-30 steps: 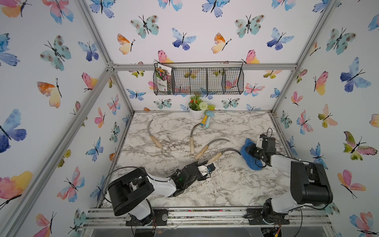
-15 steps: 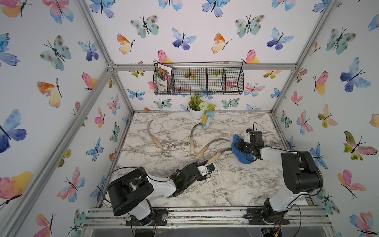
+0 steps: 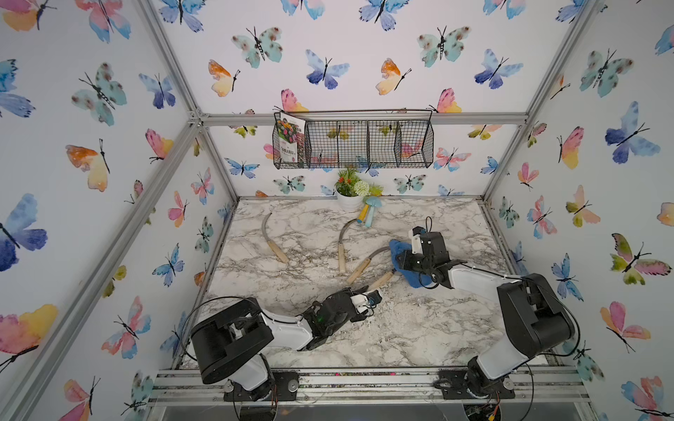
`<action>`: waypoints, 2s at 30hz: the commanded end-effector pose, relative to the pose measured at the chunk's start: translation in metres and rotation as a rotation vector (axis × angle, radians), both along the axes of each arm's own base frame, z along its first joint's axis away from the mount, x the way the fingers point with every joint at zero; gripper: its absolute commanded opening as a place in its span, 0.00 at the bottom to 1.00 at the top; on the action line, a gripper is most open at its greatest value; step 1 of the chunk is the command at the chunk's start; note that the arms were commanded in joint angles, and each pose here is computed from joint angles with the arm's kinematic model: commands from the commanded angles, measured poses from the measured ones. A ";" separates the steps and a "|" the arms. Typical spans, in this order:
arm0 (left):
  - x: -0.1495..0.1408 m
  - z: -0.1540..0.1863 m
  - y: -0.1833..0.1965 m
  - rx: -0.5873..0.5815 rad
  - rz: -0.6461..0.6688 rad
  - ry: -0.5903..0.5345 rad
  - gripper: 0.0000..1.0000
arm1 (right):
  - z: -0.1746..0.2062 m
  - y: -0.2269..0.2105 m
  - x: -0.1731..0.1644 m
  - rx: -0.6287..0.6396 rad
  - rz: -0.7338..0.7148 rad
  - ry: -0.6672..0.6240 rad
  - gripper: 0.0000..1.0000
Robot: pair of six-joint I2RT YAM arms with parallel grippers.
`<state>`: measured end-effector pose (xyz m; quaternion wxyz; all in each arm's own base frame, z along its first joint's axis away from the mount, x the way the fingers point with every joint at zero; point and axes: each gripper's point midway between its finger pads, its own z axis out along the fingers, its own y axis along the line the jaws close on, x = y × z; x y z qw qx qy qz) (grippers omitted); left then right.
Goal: Wipe small sickles with rags
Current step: Wipe the small sickle.
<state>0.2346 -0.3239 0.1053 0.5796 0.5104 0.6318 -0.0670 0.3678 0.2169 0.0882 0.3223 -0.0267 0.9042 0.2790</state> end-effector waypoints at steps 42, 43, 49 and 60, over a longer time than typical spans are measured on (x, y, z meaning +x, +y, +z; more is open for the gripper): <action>-0.005 0.022 -0.003 -0.076 -0.026 -0.038 0.00 | -0.002 -0.013 -0.015 -0.015 -0.061 0.007 0.02; -0.005 0.022 -0.003 -0.075 -0.026 -0.039 0.00 | -0.007 -0.017 -0.014 -0.031 -0.075 0.012 0.02; -0.005 0.022 -0.002 -0.076 -0.024 -0.038 0.00 | -0.041 -0.056 -0.001 -0.094 -0.174 0.082 0.02; -0.005 0.023 -0.003 -0.079 -0.028 -0.040 0.00 | -0.063 -0.089 0.008 -0.064 -0.229 0.142 0.02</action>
